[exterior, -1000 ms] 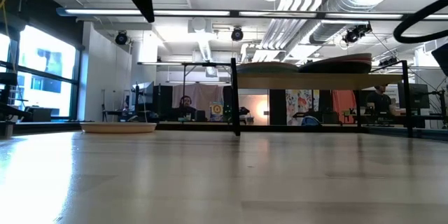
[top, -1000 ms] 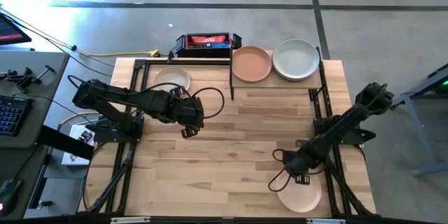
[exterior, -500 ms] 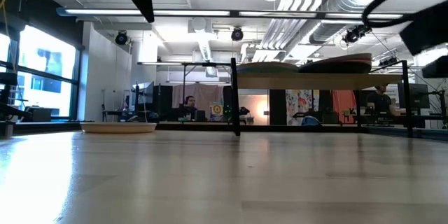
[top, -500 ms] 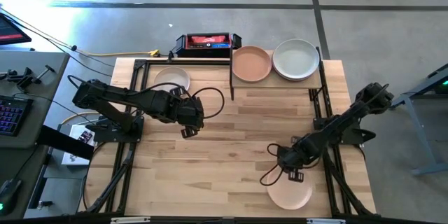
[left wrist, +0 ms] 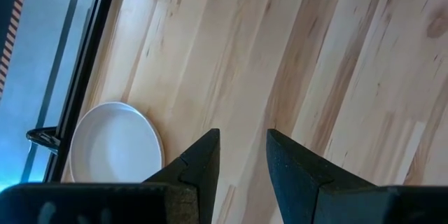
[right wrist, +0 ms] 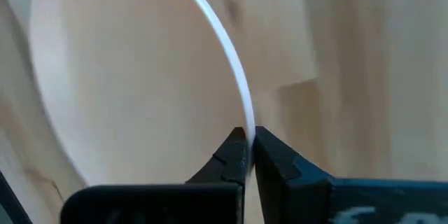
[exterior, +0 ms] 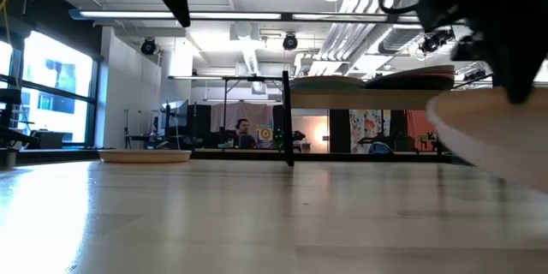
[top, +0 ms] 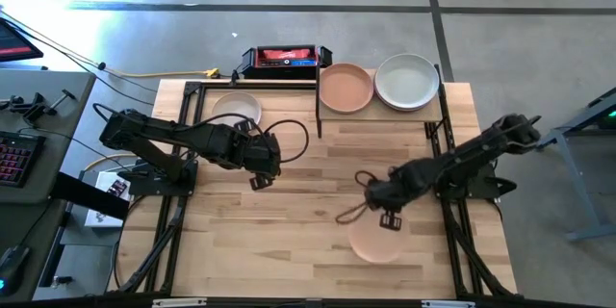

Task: Place and stack plates onto a shelf
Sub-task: Stack the light brown plate on top of the brown plate on the shelf

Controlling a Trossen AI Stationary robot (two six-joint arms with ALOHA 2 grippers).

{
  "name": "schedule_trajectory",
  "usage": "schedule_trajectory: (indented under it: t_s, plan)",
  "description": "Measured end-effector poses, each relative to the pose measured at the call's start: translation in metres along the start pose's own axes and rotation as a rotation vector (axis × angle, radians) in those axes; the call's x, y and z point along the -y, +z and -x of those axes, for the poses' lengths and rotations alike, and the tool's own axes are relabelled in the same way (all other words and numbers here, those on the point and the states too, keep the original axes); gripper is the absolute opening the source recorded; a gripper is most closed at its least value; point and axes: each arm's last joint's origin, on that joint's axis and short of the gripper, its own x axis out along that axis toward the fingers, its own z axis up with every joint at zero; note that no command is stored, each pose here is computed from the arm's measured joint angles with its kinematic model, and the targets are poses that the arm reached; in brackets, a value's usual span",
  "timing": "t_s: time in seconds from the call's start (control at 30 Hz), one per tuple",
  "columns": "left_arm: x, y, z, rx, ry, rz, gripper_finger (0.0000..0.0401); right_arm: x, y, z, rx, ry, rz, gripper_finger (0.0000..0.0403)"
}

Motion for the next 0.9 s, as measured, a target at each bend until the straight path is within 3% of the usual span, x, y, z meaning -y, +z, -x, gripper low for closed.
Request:
schedule_trajectory:
  t_s: [0.23,0.5,0.9]
  plan:
    - [0.001,0.002,0.000,0.018,-0.008,0.038,0.0106,0.031,0.035,0.036,0.071,-0.009,-0.035,0.0000]
    - [0.001,0.003,0.000,0.028,-0.022,0.122,0.0106,0.086,0.073,0.093,0.234,-0.018,-0.114,0.0000]
    - [0.002,0.004,0.000,0.030,-0.023,0.169,0.0106,0.179,0.085,0.177,0.523,-0.093,-0.361,0.0000]
